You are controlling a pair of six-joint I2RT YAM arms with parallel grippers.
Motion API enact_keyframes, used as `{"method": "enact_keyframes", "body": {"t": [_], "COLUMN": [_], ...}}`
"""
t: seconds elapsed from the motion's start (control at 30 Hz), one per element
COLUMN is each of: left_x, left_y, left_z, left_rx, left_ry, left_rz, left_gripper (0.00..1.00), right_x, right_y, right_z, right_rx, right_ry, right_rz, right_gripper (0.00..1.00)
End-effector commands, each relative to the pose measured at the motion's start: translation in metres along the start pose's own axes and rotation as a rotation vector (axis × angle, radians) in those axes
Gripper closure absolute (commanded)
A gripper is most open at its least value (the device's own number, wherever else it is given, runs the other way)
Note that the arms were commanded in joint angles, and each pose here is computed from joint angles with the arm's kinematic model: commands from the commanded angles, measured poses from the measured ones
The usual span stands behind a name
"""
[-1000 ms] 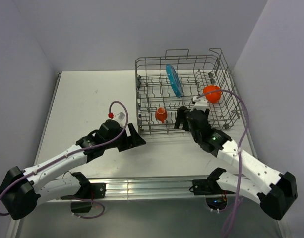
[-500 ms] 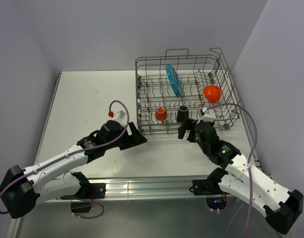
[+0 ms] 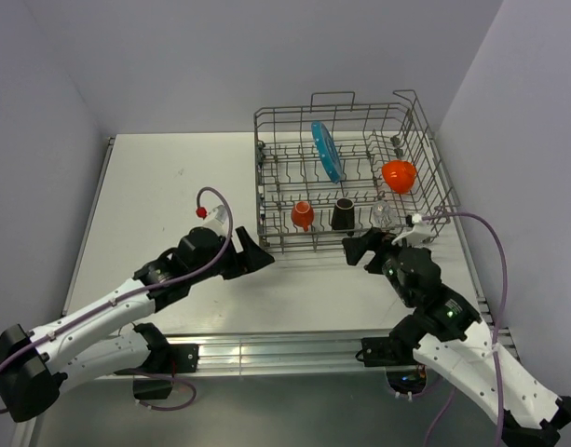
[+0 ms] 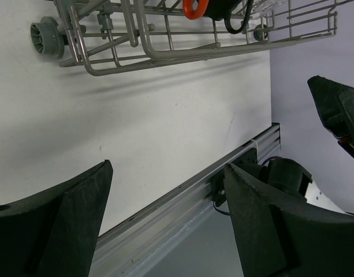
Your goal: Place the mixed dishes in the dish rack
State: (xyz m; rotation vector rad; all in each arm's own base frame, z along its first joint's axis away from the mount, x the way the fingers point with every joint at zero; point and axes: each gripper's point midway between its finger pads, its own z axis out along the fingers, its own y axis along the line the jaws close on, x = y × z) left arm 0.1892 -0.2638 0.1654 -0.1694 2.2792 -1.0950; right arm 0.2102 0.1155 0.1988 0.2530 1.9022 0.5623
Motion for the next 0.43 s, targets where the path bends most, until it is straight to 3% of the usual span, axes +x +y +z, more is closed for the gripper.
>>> {"method": "enact_keyframes", "body": {"t": [0.0,0.4], "left_x": [-0.009,-0.012], "left_y": [-0.016,-0.028], "left_z": [-0.007,-0.025], "left_rx": [0.076,0.180], "left_ry": [-0.051,-0.095], "left_rz": [0.011,-0.001], "left_gripper": [0.16,0.15], "right_x": [0.001,-0.001], "right_y": [-0.001,-0.010], "right_z": [-0.008,-0.019], "right_rx": [-0.020,-0.027], "right_ry": [-0.017,-0.071], "right_rz": [0.049,0.149], "right_gripper": [0.00,0.00]}}
